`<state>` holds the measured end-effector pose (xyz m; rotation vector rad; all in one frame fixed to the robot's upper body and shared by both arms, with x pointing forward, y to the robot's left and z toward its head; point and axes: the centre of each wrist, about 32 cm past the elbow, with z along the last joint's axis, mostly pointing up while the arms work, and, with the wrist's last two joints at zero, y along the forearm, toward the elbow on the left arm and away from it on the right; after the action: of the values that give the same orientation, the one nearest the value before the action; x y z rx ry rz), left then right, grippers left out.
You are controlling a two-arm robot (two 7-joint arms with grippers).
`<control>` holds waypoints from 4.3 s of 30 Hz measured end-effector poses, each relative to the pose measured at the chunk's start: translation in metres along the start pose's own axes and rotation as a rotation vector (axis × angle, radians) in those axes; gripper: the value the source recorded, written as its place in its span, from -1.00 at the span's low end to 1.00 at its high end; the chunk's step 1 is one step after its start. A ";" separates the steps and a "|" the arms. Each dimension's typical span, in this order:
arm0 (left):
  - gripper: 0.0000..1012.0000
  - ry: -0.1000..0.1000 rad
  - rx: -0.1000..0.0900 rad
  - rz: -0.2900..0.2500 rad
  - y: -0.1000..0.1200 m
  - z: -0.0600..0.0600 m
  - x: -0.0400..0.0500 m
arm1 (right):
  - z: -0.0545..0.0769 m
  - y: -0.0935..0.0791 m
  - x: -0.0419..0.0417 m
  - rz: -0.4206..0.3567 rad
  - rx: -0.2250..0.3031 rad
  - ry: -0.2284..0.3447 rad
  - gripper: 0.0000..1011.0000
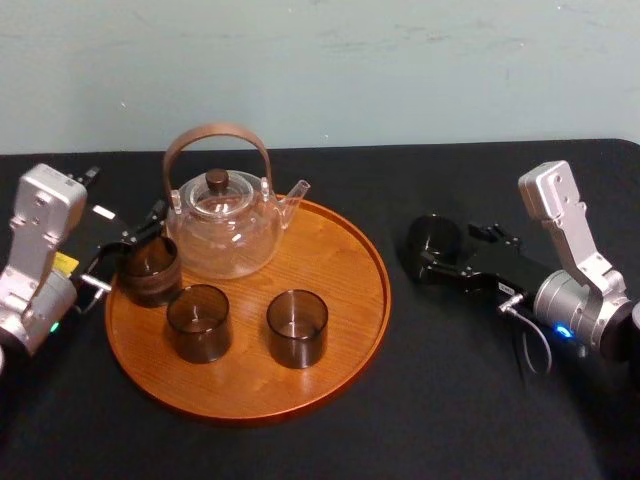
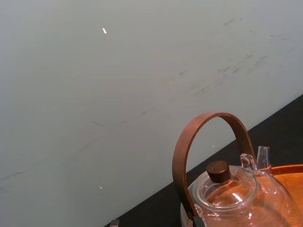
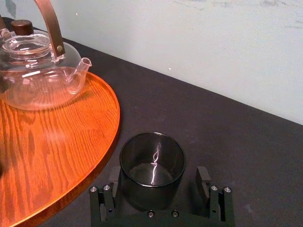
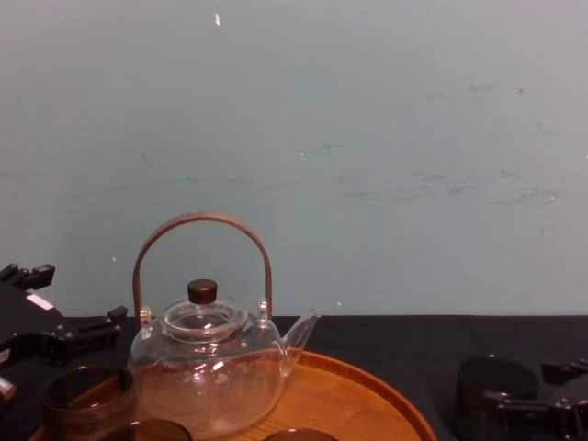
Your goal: Pick up the glass from the table and place it on the tray.
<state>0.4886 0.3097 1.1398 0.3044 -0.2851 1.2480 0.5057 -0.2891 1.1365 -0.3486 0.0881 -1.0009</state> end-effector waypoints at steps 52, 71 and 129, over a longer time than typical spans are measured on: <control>0.98 0.000 0.000 0.000 0.000 0.000 0.0000 | 0.004 0.026 -0.0027 0.014 -0.014 -0.008 0.87; 0.98 0.000 0.000 0.000 0.000 0.000 0.0000 | 0.003 0.026 -0.0027 0.018 -0.013 -0.005 0.79; 0.98 0.000 0.000 0.000 0.000 0.000 0.0000 | 0.040 0.063 -0.0537 0.197 0.065 -0.111 0.79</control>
<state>0.4886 0.3097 1.1398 0.3045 -0.2850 1.2479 0.5367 -0.2036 1.1486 -0.3283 -0.0109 -0.7862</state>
